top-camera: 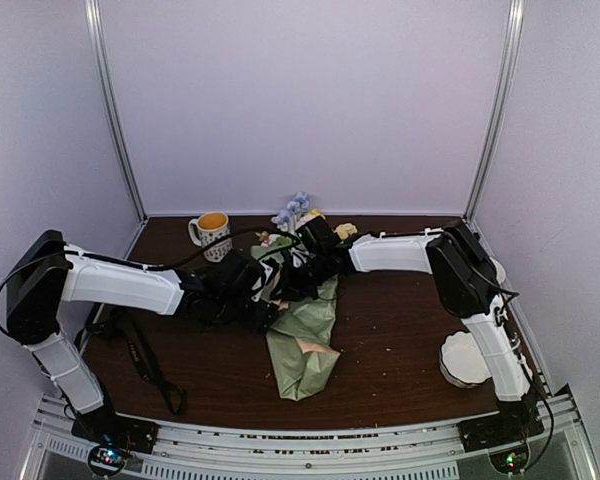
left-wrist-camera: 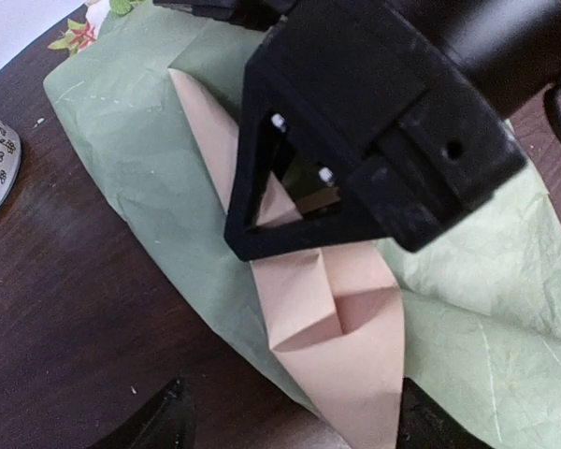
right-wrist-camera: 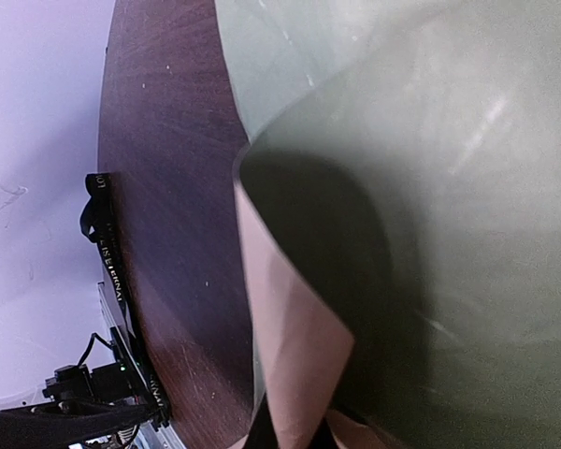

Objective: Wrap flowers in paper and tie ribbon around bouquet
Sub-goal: Pass from the right arm to the left

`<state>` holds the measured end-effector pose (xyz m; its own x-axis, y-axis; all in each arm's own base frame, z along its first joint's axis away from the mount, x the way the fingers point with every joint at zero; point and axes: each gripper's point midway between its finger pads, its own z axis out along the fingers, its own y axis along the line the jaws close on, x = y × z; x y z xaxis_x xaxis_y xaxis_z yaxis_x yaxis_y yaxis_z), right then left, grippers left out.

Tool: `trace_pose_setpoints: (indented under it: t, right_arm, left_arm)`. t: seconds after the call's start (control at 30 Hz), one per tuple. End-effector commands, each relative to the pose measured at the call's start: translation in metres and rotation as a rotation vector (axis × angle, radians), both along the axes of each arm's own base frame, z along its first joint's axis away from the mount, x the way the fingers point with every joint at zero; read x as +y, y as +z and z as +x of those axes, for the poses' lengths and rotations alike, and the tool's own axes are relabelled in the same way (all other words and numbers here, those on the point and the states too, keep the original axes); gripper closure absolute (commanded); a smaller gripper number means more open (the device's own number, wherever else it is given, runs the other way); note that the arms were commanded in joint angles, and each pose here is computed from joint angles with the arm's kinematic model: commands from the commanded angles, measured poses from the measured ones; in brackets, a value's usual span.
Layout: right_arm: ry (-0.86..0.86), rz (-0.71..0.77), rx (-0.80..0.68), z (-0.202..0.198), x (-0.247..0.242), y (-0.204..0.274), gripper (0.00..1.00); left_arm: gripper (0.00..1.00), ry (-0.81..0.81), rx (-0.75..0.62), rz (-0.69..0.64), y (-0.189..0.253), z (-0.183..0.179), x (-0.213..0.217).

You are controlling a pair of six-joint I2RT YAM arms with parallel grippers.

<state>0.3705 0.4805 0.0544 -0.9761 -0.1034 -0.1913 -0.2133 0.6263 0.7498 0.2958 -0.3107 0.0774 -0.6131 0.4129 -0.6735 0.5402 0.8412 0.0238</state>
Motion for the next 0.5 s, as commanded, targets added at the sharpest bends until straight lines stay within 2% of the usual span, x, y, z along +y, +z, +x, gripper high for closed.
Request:
trace_pose_setpoints:
  t: [0.0,0.07,0.13,0.23,0.3,0.37,0.47]
  right_arm:
    - [-0.006,0.031,-0.057,0.001,0.003,0.028,1.00]
    - [-0.006,0.031,-0.059,0.001,0.002,0.030,1.00]
    - [-0.003,0.032,-0.065,0.001,0.002,0.032,1.00]
    - [0.000,0.027,-0.073,0.001,0.001,0.036,0.98]
    - [0.006,0.017,-0.089,0.000,-0.002,0.040,0.91]
    - [0.014,0.001,-0.112,-0.001,-0.005,0.047,0.84]
    - [0.038,-0.026,-0.156,-0.006,-0.015,0.063,0.72]
  left_arm:
    - [0.28,0.026,-0.011,0.018,-0.002,0.014,-0.006]
    - [0.33,0.017,0.008,0.043,-0.013,0.013,-0.007]
    - [0.44,-0.001,0.023,0.041,-0.020,0.010,-0.009]
    - [0.69,-0.020,0.036,0.013,-0.022,0.006,-0.012]
    - [0.85,-0.022,0.035,-0.009,-0.022,0.004,-0.012]
    - [0.92,-0.026,0.040,-0.036,-0.022,0.003,-0.013]
    - [0.96,-0.040,0.057,-0.066,-0.027,0.001,-0.016]
